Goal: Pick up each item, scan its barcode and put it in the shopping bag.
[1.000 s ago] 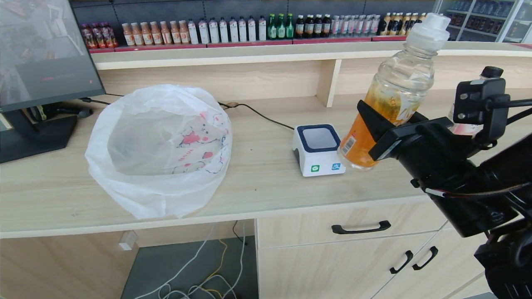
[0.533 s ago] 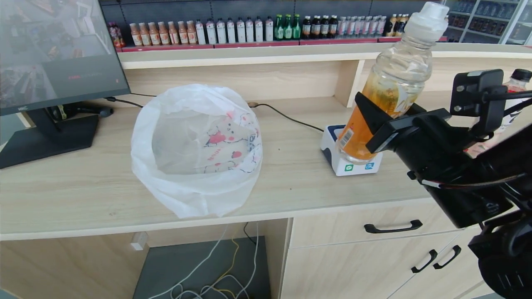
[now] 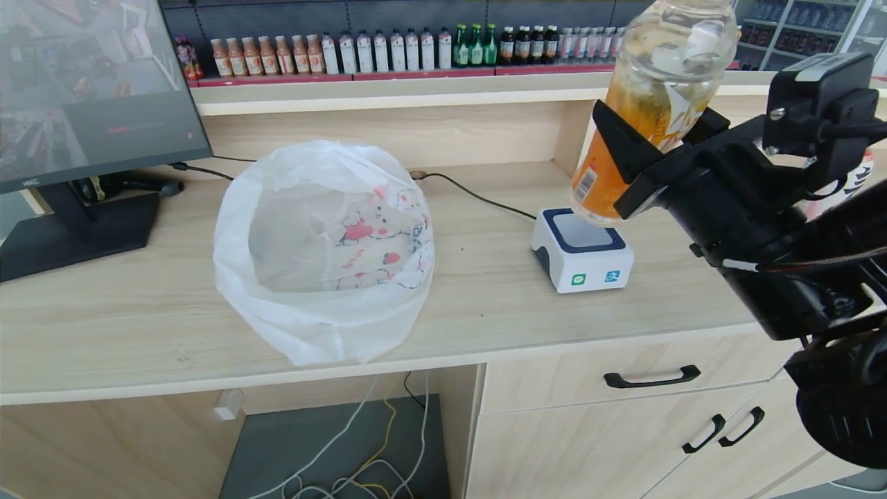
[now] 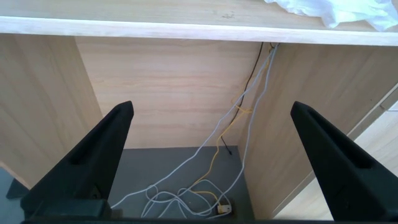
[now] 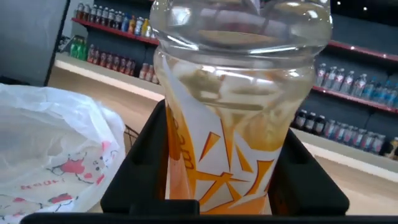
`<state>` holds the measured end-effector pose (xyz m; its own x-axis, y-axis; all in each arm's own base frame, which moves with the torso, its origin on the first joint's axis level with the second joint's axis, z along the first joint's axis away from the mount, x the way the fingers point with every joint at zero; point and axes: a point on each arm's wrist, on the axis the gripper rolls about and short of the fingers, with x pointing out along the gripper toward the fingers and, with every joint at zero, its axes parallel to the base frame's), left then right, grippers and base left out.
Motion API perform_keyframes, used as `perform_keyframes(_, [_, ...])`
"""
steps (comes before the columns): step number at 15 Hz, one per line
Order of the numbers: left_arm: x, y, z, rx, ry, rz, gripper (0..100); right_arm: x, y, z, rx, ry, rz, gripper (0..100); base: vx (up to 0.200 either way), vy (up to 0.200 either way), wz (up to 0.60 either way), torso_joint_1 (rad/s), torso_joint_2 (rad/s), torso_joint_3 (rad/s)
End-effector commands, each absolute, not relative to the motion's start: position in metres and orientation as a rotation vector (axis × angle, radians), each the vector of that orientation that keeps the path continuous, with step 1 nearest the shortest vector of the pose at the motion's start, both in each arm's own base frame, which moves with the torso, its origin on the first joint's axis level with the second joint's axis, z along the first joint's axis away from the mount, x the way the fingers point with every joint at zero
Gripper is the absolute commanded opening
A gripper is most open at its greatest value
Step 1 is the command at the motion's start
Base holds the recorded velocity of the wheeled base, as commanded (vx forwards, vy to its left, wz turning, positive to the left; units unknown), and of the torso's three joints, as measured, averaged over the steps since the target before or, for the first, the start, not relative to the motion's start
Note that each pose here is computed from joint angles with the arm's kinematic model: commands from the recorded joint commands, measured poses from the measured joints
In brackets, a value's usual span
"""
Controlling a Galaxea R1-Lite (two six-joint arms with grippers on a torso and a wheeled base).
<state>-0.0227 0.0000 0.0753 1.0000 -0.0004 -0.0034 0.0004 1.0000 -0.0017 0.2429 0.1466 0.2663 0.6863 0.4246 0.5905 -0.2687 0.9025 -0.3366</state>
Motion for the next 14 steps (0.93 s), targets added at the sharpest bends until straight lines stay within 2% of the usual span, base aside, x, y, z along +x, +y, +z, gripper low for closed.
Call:
perform_keyframes(1, [-0.023,0.0,0.075,-0.002,0.003,0.0,100,0.246,0.147,0.287,-0.379,-0.811,0.426,0,0.0,0.0,0.0,0.0,0.0,0.0])
perform_keyframes(3, [-0.023,0.0,0.075,-0.002,0.003,0.0,100,0.248,0.147,0.295,-0.521,-0.809,0.45,0,0.0,0.0,0.0,0.0,0.0,0.0])
perform_keyframes(8, [-0.023,0.0,0.075,-0.003,0.003,0.0,100,0.261,0.139,0.284,-0.734,-0.826,0.536,0,0.0,0.0,0.0,0.0,0.0,0.0])
perform_keyframes(14, [-0.023,0.0,0.075,-0.003,0.003,0.0,100,0.278,0.118,0.271,-0.865,-0.814,0.538,0,0.0,0.0,0.0,0.0,0.0,0.0])
